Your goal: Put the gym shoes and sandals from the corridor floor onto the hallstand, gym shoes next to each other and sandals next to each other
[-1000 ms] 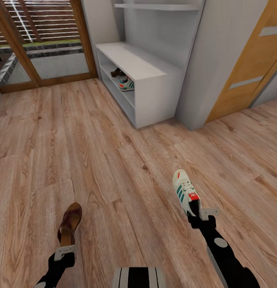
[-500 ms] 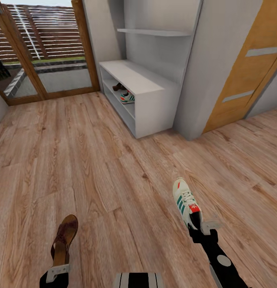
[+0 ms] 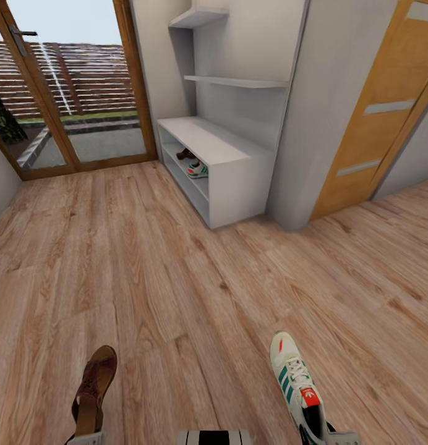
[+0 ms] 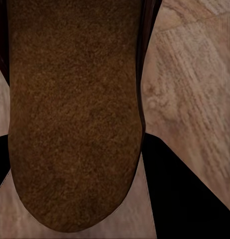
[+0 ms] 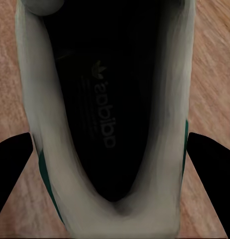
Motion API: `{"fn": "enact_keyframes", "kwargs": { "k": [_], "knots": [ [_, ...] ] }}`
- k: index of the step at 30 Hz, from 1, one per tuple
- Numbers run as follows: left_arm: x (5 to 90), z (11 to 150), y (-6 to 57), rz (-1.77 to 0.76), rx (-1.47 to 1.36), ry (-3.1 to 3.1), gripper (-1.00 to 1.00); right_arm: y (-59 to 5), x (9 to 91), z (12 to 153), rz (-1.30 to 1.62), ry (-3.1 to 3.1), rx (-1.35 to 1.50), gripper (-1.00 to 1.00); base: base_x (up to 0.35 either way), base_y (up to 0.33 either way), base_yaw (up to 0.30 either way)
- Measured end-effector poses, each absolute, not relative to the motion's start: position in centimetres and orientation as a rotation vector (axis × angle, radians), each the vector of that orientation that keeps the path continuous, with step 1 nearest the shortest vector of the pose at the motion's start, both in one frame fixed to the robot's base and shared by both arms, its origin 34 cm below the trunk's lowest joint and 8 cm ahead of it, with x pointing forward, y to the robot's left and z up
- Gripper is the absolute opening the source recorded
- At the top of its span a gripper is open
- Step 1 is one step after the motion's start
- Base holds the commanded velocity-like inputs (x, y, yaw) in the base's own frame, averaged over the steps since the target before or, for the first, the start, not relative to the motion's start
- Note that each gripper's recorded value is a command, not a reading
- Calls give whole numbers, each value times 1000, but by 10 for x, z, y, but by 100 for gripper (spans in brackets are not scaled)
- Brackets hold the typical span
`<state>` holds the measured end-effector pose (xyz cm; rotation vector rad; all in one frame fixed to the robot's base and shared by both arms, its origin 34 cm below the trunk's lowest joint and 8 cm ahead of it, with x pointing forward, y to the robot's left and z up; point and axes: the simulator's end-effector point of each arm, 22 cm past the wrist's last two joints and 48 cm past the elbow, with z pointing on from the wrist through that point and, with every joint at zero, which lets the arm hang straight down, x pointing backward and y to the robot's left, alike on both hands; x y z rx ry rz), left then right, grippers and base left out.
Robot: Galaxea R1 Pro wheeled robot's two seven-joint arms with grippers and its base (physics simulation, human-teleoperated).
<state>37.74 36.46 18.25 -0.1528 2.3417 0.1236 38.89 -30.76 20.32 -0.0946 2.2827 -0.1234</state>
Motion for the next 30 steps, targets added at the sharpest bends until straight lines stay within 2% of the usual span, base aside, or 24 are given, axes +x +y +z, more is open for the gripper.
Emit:
{"fn": "enact_keyframes", "kwargs": {
  "k": [30],
  "knots": [
    [423, 242, 365, 110, -158, 2191, -100, -309, 427, 260, -129, 2149, -75, -100, 0, 0, 0]
  ]
}}
